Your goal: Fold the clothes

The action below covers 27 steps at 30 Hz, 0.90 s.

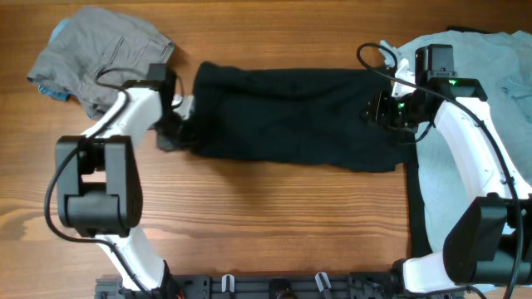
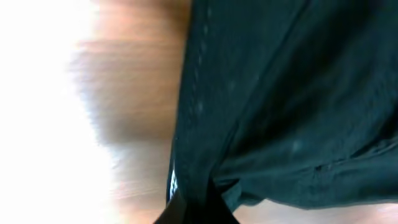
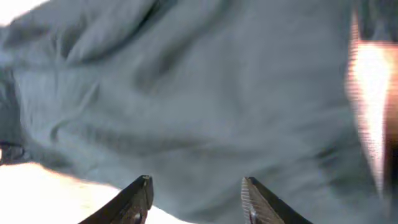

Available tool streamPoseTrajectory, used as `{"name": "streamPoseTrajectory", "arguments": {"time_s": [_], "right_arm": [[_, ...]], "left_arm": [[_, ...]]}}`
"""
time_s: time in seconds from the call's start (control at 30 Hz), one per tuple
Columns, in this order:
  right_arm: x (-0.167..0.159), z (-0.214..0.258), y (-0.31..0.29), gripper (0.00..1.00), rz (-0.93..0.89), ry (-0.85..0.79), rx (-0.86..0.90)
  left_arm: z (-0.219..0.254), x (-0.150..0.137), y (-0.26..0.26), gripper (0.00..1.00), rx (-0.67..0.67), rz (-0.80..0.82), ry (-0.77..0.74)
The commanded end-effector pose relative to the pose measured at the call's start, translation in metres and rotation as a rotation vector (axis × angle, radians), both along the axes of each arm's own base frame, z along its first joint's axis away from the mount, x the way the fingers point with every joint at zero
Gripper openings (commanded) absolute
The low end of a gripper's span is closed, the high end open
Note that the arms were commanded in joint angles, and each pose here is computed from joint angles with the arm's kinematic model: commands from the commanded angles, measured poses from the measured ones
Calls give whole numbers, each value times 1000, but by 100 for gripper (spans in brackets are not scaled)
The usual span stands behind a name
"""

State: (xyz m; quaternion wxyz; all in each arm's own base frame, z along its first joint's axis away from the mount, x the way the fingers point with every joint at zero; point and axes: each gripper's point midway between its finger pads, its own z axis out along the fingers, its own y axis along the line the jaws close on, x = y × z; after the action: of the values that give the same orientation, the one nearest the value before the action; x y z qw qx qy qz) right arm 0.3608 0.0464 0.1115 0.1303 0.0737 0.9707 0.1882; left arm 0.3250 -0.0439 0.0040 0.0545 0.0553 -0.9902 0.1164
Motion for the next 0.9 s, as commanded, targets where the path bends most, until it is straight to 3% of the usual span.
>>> {"name": "streamPoseTrajectory", "arguments": {"time_s": [0.0, 0.13, 0.2, 0.33, 0.47, 0.57, 0.67, 0.87], "right_arm": [[1, 0, 25, 41, 117, -36, 38], [1, -18, 66, 24, 221, -21, 36], [-1, -40, 77, 23, 232, 29, -8], [-15, -93, 70, 9, 70, 233, -93], [-69, -133, 30, 4, -146, 569, -274], [-78, -141, 17, 4, -141, 616, -320], [-75, -141, 16, 5, -113, 597, -314], [-72, -142, 16, 6, -106, 587, -314]], "left_arm": [[17, -9, 52, 4, 92, 147, 25], [22, -20, 55, 4, 89, 161, 64], [22, -22, 52, 24, 89, 153, 72], [33, -17, 49, 32, 90, 143, 42], [75, 6, 44, 34, 61, 143, -82], [100, 29, 22, 32, -16, 112, -216], [108, 56, -11, 21, -71, 36, -343], [72, 75, -81, 6, -99, -215, -430]]}}
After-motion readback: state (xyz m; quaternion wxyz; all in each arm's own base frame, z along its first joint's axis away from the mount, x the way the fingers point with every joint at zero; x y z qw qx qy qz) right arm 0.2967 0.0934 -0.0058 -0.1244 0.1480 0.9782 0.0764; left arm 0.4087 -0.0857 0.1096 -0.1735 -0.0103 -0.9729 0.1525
